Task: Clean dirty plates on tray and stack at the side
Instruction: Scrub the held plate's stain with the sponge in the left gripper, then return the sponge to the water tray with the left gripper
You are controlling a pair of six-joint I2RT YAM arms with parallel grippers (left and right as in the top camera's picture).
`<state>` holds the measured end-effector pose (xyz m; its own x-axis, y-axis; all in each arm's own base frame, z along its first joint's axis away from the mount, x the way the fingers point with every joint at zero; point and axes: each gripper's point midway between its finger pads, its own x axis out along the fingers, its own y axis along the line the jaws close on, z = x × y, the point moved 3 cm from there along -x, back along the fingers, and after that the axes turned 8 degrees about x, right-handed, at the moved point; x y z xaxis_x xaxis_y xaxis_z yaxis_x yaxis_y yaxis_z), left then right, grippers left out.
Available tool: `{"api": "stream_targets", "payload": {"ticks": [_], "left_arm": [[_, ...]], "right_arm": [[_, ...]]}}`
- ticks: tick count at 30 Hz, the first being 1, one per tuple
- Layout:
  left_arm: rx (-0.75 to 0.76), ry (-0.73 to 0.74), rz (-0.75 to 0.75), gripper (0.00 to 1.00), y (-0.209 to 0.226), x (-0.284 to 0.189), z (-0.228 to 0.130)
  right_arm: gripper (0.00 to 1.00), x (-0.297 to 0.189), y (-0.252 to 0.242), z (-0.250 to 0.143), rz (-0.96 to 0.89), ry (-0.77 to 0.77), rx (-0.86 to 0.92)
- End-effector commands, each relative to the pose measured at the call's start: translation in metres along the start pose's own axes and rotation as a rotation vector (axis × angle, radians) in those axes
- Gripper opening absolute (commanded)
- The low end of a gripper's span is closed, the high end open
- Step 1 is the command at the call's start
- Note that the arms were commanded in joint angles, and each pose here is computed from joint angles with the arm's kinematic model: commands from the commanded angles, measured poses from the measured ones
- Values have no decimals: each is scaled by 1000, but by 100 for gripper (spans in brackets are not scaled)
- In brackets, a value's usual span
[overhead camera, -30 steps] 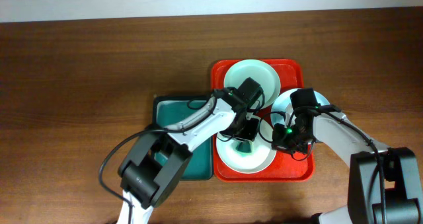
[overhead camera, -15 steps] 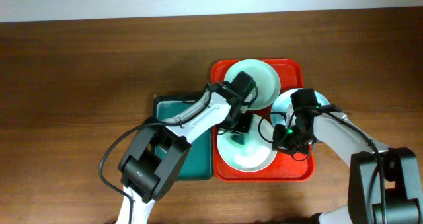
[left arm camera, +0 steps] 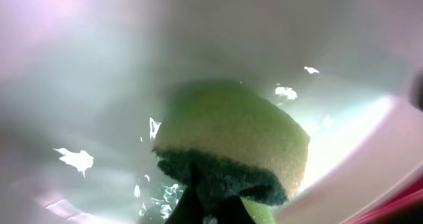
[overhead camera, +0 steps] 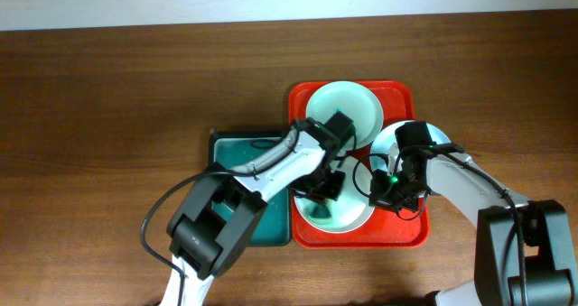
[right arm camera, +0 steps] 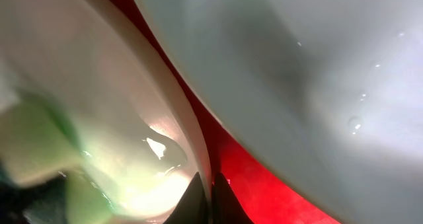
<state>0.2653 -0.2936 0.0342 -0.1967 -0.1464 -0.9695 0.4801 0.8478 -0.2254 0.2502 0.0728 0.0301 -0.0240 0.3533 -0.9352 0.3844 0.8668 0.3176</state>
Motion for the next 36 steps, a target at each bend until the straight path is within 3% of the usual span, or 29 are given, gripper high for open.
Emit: {"api": "stream_targets", "payload": {"ticks": [1,3,9,11,19,23,24,26,30,32,34,36], "left_arm": [[-153,-26,325,0,80,-10,8],[-167,-66,315,0,77,-20,19],[-5,-195,-174,0,-20,-12,55],[32,-200,-213,0,-35,-11,55],[2,-62,-179,0,-26,13,20],[-55,-22,46,0,19,13,9],[-86,-21,130,0,40,5,9],[-153,-29,138,0,57,-12,10],[-197,-181,-56,0,55,-84,16],[-152,-275,-66,0,58,-124,9],[-167,-320,25,0,80,-150,-3],[-243,-279,236,0,121,-157,-22]], "right_arm": [[4,5,-16,2,-91,-12,23],[4,5,-16,2,-91,-12,22],[4,5,-16,2,-91,-12,22],[4,5,-16,2,-92,-12,23],[4,5,-17,0,-96,-2,22],[4,5,-17,0,-97,-1,23],[4,5,-18,-1,-99,3,24],[4,5,-18,-2,-101,7,26],[4,5,-19,-3,-103,11,19],[4,5,-19,-3,-102,12,0],[4,5,-19,-3,-102,12,1],[4,5,-19,-3,-102,12,1]]}}
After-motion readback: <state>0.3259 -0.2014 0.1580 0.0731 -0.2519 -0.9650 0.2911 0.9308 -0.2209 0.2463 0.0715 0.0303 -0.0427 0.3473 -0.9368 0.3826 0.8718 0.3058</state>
